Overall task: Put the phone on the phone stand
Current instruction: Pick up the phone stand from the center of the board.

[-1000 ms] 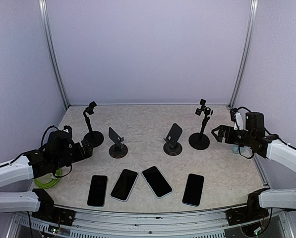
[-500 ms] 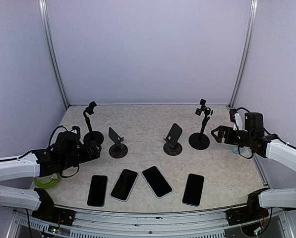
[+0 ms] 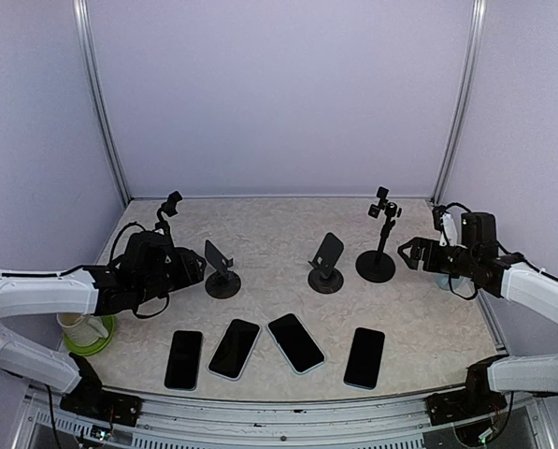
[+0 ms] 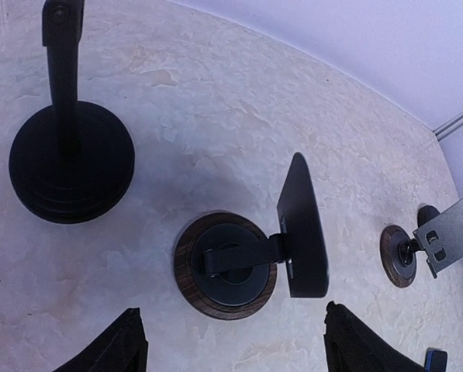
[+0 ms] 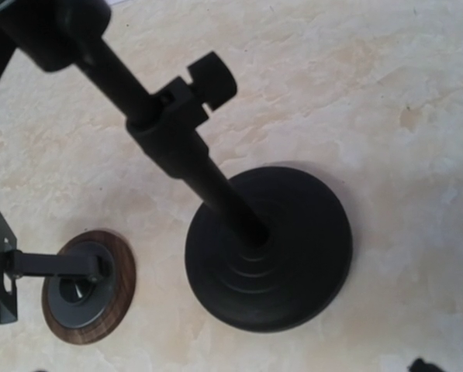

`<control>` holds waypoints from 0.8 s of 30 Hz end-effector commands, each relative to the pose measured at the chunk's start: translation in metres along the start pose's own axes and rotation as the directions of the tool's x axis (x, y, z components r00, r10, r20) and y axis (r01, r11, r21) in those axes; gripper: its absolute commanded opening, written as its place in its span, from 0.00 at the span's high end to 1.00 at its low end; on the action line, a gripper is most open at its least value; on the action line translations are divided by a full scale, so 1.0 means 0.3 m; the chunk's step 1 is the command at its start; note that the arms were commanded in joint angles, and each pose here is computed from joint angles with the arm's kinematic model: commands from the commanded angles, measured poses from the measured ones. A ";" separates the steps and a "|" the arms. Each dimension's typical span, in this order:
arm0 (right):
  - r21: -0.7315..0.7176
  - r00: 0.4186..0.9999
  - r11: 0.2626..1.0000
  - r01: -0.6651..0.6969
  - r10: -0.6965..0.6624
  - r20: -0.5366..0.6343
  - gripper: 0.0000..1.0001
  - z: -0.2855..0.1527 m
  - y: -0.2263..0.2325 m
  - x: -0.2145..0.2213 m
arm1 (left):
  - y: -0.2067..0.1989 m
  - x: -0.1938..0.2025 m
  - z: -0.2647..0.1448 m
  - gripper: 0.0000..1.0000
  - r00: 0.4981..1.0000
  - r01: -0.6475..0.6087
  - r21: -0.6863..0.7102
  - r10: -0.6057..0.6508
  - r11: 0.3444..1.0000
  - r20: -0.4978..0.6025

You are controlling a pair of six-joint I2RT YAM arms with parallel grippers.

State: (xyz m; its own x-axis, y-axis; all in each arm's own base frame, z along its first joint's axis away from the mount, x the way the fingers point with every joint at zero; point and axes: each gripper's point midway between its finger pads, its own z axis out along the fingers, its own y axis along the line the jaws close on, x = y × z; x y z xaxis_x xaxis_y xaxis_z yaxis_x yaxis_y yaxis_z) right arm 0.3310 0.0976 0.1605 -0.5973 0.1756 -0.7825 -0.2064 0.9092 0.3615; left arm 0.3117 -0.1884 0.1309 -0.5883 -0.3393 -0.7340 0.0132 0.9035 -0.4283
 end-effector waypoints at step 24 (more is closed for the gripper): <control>0.001 1.000 1.000 0.008 -0.008 -0.017 0.00 0.003 0.001 0.040 | -0.195 -0.119 0.121 0.83 0.996 -0.084 0.068 0.082 0.994 0.037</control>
State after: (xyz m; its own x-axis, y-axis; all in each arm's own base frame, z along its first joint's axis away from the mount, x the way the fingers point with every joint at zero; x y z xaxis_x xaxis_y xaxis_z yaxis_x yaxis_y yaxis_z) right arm 0.3288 0.0981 0.1557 -0.6050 0.1711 -0.7776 -0.2047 0.9104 0.3595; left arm 0.3545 -0.2355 0.1510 -0.5791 -0.2811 -0.7653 0.1099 0.9032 -0.4149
